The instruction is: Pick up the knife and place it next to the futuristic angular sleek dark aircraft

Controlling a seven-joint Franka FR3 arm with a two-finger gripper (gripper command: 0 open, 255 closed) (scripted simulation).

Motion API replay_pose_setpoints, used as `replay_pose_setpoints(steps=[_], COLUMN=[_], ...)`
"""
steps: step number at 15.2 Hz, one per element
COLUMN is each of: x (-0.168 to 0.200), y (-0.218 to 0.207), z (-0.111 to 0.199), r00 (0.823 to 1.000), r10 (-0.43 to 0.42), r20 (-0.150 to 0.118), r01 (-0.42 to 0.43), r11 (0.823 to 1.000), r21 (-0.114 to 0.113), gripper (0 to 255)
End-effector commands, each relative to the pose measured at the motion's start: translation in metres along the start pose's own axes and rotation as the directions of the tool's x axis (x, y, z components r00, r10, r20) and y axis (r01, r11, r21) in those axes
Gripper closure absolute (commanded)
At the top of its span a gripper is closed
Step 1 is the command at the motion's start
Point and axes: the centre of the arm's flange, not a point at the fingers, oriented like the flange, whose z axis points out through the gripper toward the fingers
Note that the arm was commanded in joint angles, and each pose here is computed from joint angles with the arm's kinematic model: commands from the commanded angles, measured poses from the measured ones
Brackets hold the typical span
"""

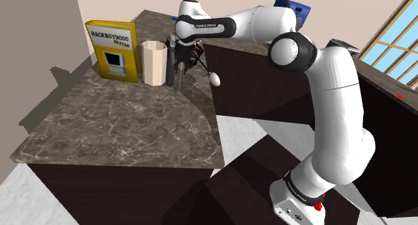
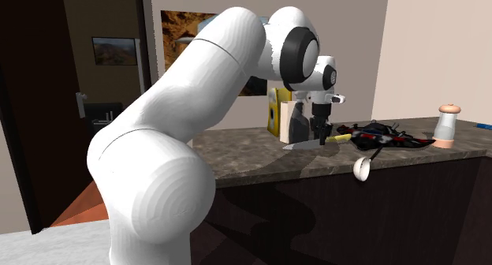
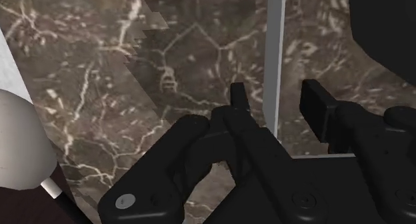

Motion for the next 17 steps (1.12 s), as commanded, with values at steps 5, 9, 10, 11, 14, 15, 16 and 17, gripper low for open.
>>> replay_pose_setpoints(steps=[5,9,10,11,14,15,16,17], x=[-0.004,-0.003,-0.003,-0.003,-0.003,-0.003,-0.003,-0.003], y=[0.001,0.001,0.001,0.001,0.001,0.001,0.001,0.001], z=[0.004,-0.046,-0.046,-0.046,-0.046,-0.046,-0.046,-0.046], r00=[1.0,1.0,1.0,1.0,1.0,1.0,1.0,1.0], r10=[-0.003,-0.003,-0.003,-0.003,-0.003,-0.003,-0.003,-0.003], r20=[0.007,0.007,0.007,0.007,0.007,0.007,0.007,0.007], r01=[0.003,0.003,0.003,0.003,0.003,0.003,0.003,0.003], r11=[1.0,1.0,1.0,1.0,1.0,1.0,1.0,1.0], r21=[-0.004,-0.004,-0.004,-0.004,-0.004,-0.004,-0.004,-0.004], gripper=[0,0,0,0,0,0,0,0])
